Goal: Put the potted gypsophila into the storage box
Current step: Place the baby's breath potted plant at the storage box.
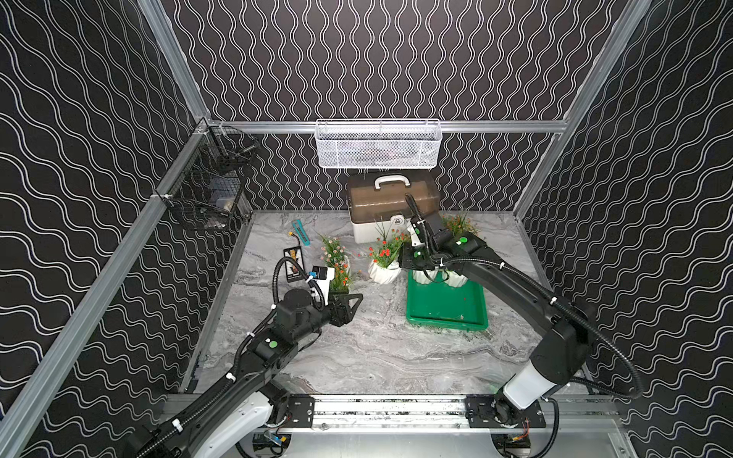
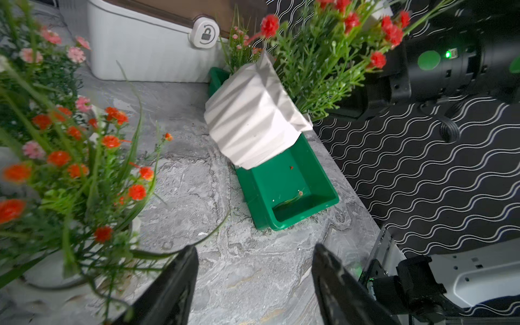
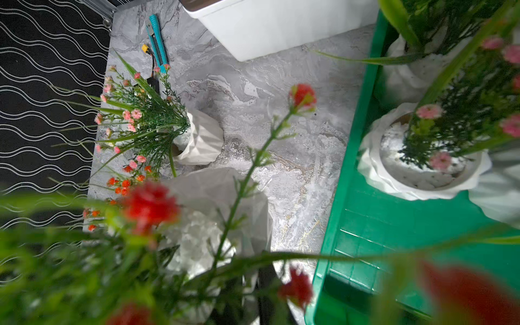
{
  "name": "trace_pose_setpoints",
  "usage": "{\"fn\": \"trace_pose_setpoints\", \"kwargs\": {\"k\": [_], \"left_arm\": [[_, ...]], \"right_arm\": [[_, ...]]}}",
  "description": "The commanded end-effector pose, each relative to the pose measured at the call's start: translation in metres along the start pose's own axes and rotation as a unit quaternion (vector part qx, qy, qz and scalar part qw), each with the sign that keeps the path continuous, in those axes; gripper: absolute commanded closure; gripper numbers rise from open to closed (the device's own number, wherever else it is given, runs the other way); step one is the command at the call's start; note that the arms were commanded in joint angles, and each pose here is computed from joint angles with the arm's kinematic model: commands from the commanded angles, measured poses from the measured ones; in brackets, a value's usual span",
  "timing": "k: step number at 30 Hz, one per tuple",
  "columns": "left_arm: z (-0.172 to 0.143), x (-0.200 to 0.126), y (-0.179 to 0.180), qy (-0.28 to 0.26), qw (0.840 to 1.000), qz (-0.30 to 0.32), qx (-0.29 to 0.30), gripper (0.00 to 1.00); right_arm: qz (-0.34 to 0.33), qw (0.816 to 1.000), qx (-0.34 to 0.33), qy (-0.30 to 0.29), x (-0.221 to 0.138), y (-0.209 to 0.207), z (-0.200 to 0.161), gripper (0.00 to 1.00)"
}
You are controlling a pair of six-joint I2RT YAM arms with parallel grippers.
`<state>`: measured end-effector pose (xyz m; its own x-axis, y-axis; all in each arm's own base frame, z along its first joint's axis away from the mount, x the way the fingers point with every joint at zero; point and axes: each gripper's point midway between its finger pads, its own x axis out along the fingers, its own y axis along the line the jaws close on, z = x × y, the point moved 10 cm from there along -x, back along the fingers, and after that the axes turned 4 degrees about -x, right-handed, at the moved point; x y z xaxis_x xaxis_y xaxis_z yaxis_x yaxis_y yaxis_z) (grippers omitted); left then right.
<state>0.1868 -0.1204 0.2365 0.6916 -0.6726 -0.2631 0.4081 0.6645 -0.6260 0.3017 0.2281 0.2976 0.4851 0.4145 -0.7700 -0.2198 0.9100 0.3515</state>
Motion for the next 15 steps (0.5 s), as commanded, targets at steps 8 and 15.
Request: {"fn": "trace_pose_setpoints", "kwargs": {"k": [8,15], "left_arm": [[-0.006,0.011,-0.017,0.016,0.996,-0.072,0.050,0.33],[-0.029,0.020,-0.046,0.054,0.986,-0.041,0.156,0.31]], "right_arm": [[-0.003,0.999,0.022,-0.043,-0.031,-0.030,-0.016,1.00],[-0.022,0.997,0.051,-0.056,-0.047,-0.066,-0.019,1.00]]}}
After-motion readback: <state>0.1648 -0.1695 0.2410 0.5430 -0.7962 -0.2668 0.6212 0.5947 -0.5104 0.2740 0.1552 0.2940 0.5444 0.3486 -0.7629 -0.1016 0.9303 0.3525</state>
